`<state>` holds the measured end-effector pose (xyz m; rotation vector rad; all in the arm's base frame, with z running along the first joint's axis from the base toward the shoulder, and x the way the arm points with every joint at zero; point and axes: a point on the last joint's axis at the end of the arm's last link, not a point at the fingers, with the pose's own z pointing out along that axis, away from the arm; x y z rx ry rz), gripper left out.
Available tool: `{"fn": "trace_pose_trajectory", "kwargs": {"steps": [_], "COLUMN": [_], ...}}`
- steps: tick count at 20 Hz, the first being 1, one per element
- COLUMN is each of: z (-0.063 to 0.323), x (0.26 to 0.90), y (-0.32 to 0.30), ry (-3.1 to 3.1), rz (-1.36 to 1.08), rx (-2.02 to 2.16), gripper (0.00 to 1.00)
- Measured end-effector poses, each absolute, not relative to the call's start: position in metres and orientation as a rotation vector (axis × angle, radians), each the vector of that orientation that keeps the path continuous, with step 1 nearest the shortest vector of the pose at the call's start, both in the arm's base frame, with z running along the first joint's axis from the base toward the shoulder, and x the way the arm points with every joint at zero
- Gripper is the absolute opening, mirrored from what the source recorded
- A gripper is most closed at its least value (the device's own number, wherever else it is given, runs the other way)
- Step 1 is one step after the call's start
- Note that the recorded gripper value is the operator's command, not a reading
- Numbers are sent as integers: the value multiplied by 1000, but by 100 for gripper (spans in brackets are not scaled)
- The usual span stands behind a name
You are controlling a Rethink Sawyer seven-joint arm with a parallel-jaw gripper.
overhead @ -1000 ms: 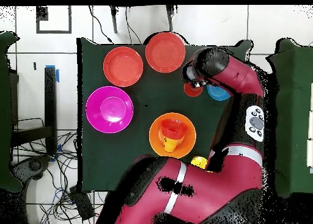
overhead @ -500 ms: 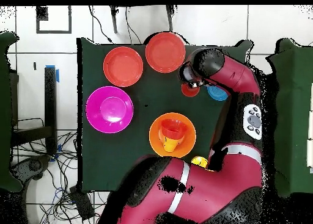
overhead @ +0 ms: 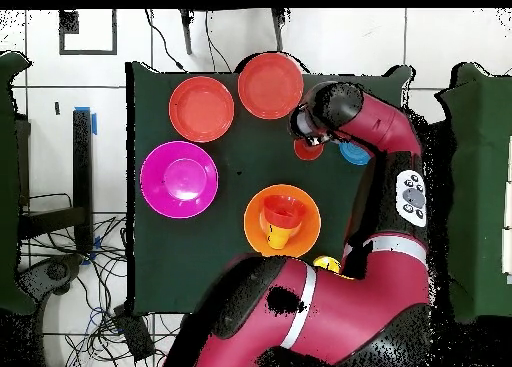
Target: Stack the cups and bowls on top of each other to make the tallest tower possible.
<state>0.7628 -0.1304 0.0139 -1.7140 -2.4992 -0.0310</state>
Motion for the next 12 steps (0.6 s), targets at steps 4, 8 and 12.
{"fn": "trace_pose_trajectory", "kwargs": {"steps": [4,8,12], "z": [9,0,-9], "x": [760,754,746], "y": [-129,-126,-120], "ry": [-2519,-2534,-2534], "rz": [-21,-11,-4], "rx": [-1702,-1688,-1662], "gripper": [0,0,100]}}
